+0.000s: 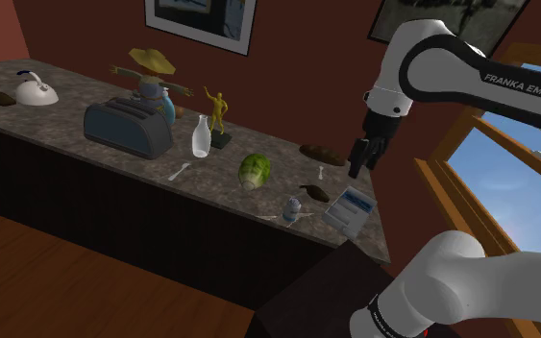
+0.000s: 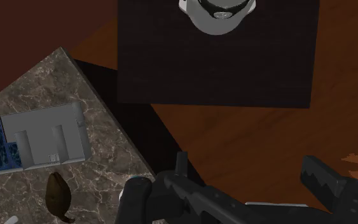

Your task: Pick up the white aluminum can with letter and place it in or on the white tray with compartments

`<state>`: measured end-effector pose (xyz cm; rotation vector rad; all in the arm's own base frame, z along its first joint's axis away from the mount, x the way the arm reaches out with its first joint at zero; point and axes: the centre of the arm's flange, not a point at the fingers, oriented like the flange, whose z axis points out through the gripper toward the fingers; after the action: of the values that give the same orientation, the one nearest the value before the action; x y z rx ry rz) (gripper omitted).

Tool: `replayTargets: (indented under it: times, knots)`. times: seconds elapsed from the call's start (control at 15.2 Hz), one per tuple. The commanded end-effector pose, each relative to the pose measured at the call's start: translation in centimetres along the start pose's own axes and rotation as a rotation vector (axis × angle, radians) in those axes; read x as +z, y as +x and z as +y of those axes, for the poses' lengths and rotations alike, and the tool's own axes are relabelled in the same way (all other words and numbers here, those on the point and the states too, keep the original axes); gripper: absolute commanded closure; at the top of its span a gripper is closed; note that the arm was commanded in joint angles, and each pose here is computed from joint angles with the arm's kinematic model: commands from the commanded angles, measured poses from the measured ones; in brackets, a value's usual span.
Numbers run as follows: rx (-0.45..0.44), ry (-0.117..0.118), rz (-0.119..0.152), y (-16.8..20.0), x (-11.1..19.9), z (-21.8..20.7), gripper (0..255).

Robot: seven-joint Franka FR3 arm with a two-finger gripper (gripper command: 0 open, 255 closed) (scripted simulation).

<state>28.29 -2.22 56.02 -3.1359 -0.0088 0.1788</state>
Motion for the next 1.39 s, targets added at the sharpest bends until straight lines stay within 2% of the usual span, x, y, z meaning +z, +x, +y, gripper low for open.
replayTargets:
  times: [0.0,1.32]
  knots:
    - [0.000,0.000,0.000,0.0,0.0,0.0,0]
    - [0.007,-0.029,0.030,13.8,19.9,9.4,0]
